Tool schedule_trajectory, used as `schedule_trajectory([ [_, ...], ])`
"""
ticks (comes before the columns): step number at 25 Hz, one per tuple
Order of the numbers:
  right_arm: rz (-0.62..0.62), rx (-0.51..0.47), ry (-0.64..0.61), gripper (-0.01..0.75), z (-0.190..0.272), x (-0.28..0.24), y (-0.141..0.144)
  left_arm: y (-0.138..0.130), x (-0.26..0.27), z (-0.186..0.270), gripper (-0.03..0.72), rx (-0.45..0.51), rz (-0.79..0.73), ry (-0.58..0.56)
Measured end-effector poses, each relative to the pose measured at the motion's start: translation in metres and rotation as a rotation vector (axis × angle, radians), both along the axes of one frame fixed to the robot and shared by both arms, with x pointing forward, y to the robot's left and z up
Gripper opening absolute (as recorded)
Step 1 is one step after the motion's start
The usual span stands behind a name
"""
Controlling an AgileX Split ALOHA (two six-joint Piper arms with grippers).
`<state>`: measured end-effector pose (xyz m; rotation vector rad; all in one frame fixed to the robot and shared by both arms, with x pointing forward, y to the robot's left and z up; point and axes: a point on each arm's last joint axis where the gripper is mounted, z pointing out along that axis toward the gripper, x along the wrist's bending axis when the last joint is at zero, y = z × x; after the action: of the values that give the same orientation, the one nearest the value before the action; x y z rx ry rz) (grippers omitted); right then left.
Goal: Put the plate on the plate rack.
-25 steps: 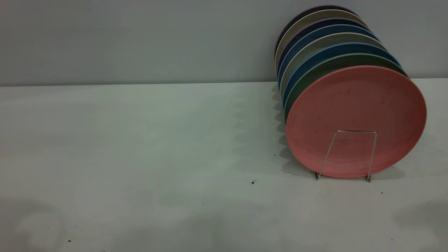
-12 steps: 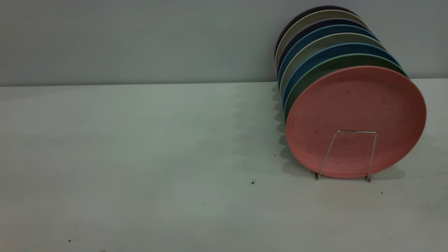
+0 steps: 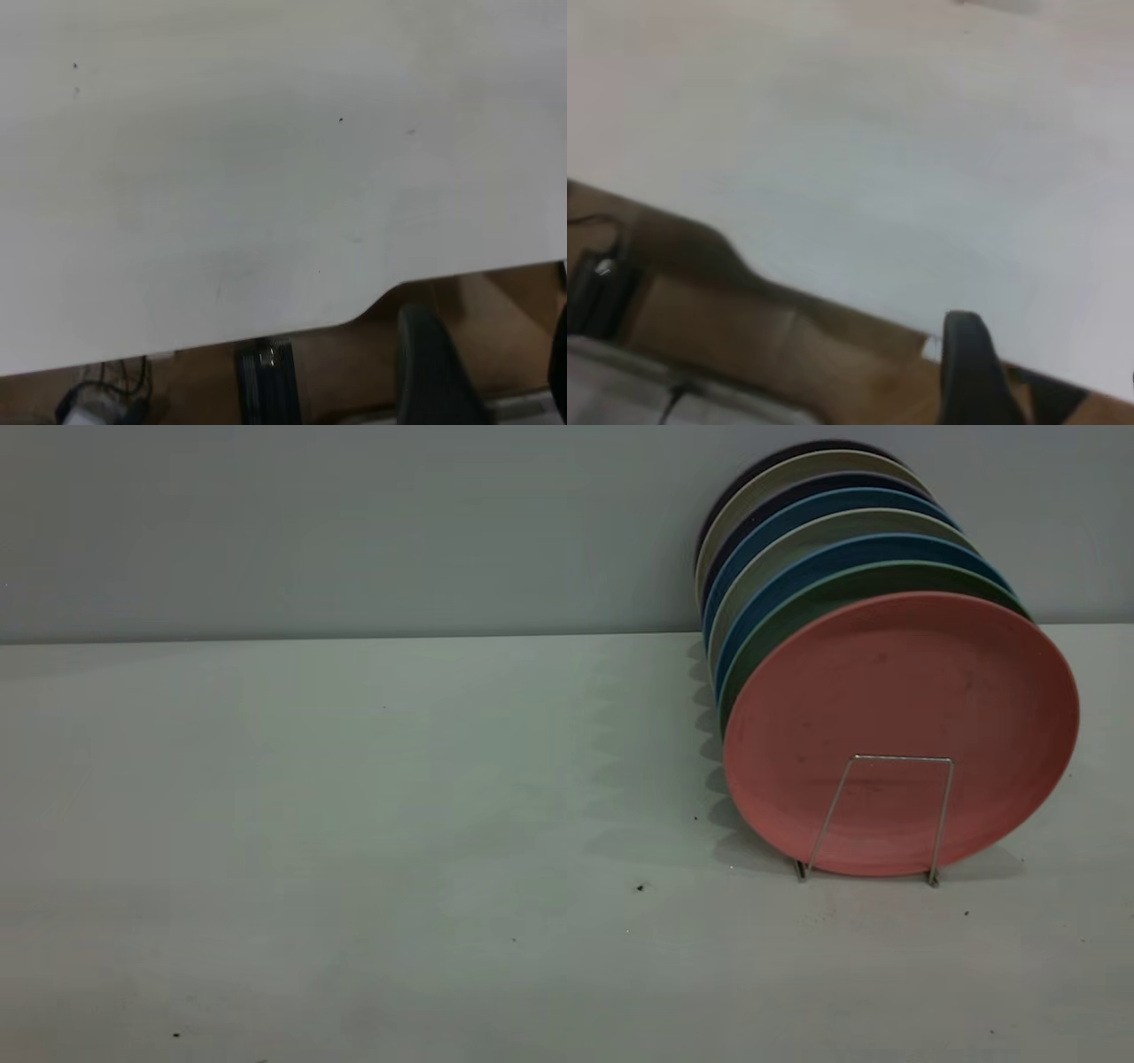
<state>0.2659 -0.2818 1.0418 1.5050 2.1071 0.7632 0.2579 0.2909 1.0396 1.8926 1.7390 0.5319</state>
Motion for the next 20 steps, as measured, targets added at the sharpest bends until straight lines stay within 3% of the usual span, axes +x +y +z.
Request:
schedule_trajectory([
  [3, -0.01, -0.012, -0.084, 0.446, 0.001, -0.007, -0.001, 0.0, -0.011, -0.001, 0.366, 0.002, -0.001, -0.062],
  [7, -0.022, 0.009, -0.096, 0.446, 0.0, -0.007, -0.001, -0.001, -0.021, -0.002, 0.366, 0.004, -0.002, -0.123],
  [20, -0.033, 0.018, -0.095, 0.446, -0.001, -0.006, -0.001, 0.004, -0.02, -0.006, 0.366, 0.037, 0.039, -0.129],
])
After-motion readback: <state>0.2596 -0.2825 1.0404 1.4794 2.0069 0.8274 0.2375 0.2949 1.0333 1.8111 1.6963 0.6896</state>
